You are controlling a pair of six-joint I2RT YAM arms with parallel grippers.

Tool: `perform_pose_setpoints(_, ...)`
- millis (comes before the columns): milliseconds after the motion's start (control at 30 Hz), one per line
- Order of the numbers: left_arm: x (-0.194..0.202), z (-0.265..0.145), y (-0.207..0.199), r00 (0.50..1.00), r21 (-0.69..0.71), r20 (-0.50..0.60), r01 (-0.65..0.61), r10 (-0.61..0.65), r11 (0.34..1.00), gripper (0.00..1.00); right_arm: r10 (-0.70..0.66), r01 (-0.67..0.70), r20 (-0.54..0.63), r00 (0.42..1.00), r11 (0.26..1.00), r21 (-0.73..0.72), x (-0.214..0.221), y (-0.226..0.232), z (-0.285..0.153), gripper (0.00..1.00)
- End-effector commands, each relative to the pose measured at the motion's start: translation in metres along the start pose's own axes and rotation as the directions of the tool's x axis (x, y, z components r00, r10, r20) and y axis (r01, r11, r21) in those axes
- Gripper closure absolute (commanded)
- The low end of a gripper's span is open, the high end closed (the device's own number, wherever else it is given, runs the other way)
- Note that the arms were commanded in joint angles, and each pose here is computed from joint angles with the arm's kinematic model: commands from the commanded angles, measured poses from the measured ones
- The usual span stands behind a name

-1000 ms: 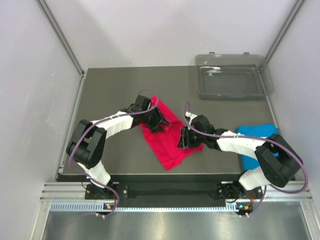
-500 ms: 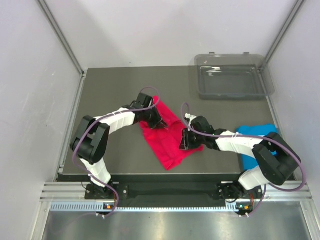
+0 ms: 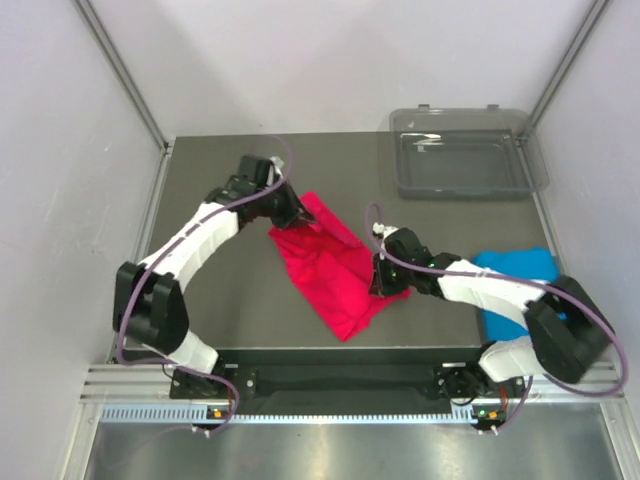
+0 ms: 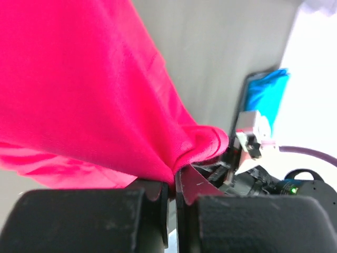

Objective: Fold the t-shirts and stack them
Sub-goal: Flatten the tshirt out

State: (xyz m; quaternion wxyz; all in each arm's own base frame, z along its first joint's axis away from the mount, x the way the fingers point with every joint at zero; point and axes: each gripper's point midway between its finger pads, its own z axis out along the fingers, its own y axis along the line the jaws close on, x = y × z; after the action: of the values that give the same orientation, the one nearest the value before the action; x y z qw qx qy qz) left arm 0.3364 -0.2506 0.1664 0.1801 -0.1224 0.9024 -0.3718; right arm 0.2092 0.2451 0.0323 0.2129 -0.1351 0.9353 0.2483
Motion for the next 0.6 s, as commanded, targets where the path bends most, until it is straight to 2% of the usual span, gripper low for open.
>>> perform_pose_setpoints(0,-0.042,-0.073,-0.037,0.981,0.079,0.162,-0.117,0.103,0.990,1.00,-0.070,0.057,0.197,0.978,0.996,0.075,-0.056,0.014,-0.061,1.00)
perform_pose_setpoints(33,-0.047,-0.087,-0.034,0.976,0.057,0.179,-0.136,0.123,0.989,1.00,-0.084,0.049,0.249,0.965,0.989,0.142,-0.068,0.005,-0.074,1.00)
perform_pose_setpoints(67,-0.062,-0.110,-0.033,0.963,0.052,0.241,-0.141,0.124,0.989,1.00,-0.089,0.041,0.251,0.964,0.981,0.189,-0.069,-0.003,-0.088,1.00)
perform_pose_setpoints(100,-0.073,-0.130,-0.043,0.945,0.064,0.294,-0.171,0.145,0.983,1.00,-0.091,0.024,0.335,0.938,0.980,0.197,-0.090,0.003,-0.115,1.00)
perform_pose_setpoints(167,-0.092,-0.171,-0.043,0.907,0.053,0.390,-0.195,0.159,0.979,1.00,-0.096,-0.024,0.399,0.912,0.958,0.285,-0.104,-0.012,-0.146,1.00)
perform_pose_setpoints(200,-0.097,-0.185,-0.044,0.891,0.049,0.420,-0.212,0.173,0.976,1.00,-0.095,-0.045,0.479,0.873,0.961,0.273,-0.122,-0.005,-0.175,1.00)
perform_pose_setpoints(233,-0.106,-0.206,-0.054,0.860,0.038,0.467,-0.252,0.206,0.967,1.00,-0.109,-0.059,0.517,0.849,0.953,0.298,-0.131,-0.009,-0.190,1.00)
perform_pose_setpoints(267,-0.115,-0.219,-0.051,0.835,-0.011,0.506,-0.244,0.216,0.970,1.00,-0.115,-0.073,0.547,0.829,0.948,0.310,-0.139,-0.011,-0.205,1.00)
perform_pose_setpoints(300,-0.114,-0.225,-0.048,0.835,-0.045,0.504,-0.232,0.223,0.972,1.00,-0.108,-0.105,0.613,0.783,0.948,0.300,-0.158,-0.009,-0.232,1.00)
perform_pose_setpoints(333,-0.120,-0.242,-0.060,0.802,-0.056,0.546,-0.253,0.241,0.966,1.00,-0.118,-0.110,0.636,0.762,0.945,0.308,-0.168,-0.011,-0.244,1.00)
perform_pose_setpoints(400,-0.133,-0.263,-0.058,0.755,-0.096,0.616,-0.209,0.223,0.973,1.00,-0.128,-0.130,0.707,0.695,0.946,0.299,-0.202,-0.009,-0.276,1.00)
perform_pose_setpoints(567,-0.185,-0.304,-0.052,0.676,-0.027,0.734,-0.067,0.066,0.997,1.00,-0.136,-0.160,0.824,0.550,0.951,0.264,-0.280,-0.005,-0.333,1.00)
